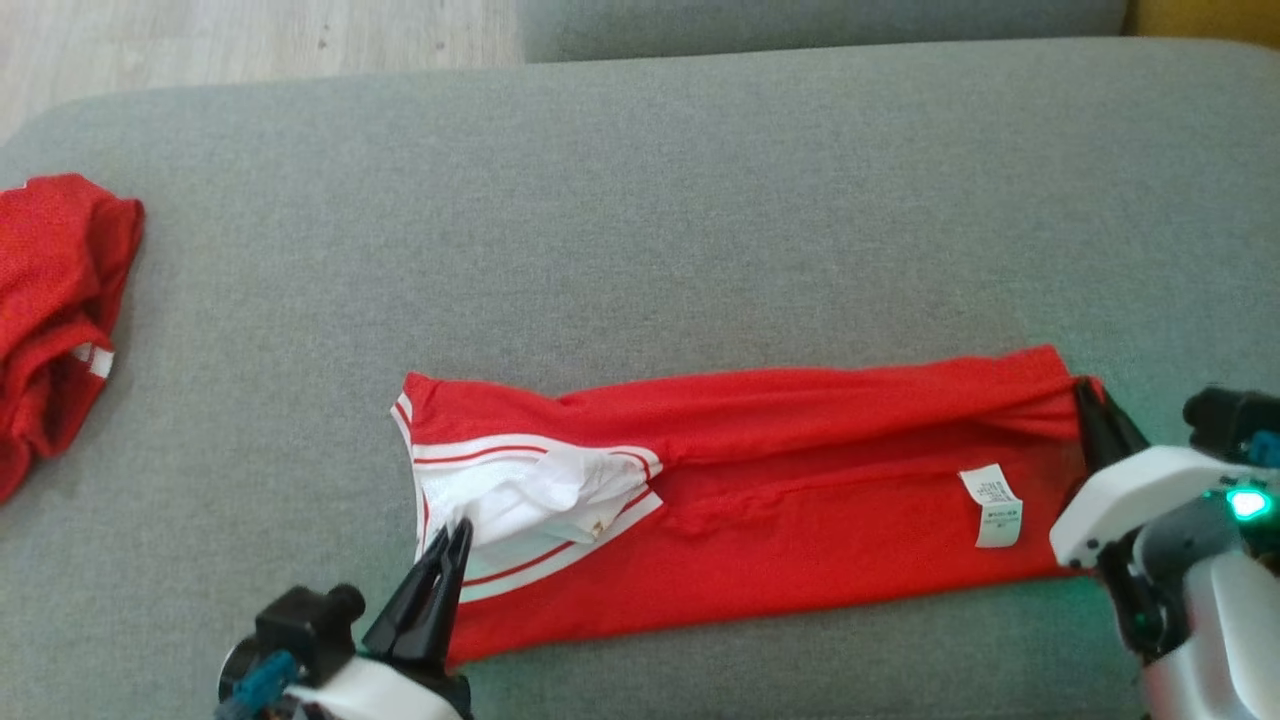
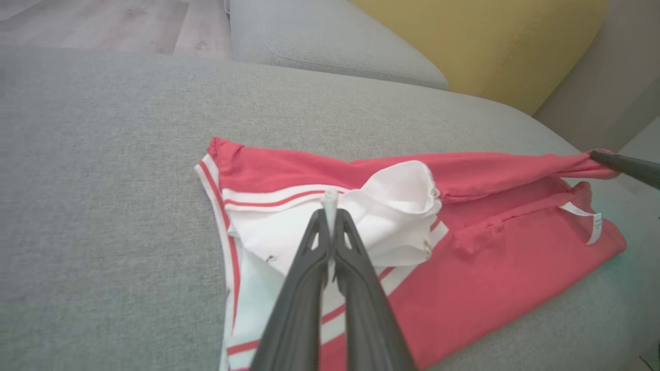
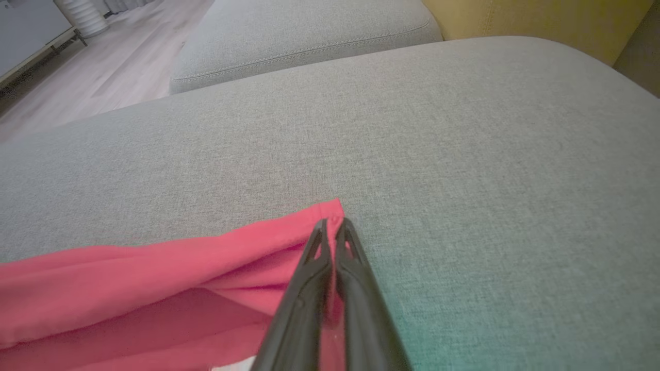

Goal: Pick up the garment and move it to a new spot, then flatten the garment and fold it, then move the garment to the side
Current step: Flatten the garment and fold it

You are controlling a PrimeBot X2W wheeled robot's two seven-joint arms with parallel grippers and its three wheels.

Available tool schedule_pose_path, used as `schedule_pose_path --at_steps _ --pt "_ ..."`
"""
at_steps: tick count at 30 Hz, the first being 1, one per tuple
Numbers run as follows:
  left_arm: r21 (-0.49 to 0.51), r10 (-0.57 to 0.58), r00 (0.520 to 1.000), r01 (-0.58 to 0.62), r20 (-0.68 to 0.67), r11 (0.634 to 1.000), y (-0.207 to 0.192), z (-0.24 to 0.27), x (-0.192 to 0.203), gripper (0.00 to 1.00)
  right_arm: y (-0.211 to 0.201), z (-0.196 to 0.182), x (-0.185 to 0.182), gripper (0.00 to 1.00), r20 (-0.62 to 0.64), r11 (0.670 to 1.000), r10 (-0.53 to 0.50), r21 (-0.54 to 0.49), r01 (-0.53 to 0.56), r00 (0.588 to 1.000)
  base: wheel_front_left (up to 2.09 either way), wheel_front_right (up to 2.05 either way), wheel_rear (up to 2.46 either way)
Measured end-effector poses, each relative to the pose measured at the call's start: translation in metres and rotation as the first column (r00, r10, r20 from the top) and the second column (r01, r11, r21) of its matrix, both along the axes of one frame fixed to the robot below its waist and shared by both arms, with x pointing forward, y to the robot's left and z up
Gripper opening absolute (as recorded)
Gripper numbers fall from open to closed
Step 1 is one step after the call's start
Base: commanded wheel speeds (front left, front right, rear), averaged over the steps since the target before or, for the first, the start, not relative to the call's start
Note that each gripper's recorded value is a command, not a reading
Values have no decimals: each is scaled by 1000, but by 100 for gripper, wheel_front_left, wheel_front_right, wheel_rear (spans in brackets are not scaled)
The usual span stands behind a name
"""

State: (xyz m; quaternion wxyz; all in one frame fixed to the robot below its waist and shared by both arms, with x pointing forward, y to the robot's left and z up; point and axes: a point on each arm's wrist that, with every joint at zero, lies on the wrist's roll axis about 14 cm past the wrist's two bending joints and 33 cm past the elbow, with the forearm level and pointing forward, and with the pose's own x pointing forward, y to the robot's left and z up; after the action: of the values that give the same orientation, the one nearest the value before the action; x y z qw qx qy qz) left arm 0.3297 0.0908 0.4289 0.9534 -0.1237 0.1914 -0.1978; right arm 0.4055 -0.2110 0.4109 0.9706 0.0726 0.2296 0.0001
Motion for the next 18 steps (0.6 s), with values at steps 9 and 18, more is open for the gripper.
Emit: schedule_pose_path --at_steps 9,18 --pt "-1 56 998 -56 -28 998 7 -15 -18 100 2 -8 -21 100 -7 1000 -22 19 22 1000 0 0 0" --pt "-12 251 967 -251 51 968 39 0 -21 100 -19 -7 -49 100 33 995 -99 21 98 995 0 0 0"
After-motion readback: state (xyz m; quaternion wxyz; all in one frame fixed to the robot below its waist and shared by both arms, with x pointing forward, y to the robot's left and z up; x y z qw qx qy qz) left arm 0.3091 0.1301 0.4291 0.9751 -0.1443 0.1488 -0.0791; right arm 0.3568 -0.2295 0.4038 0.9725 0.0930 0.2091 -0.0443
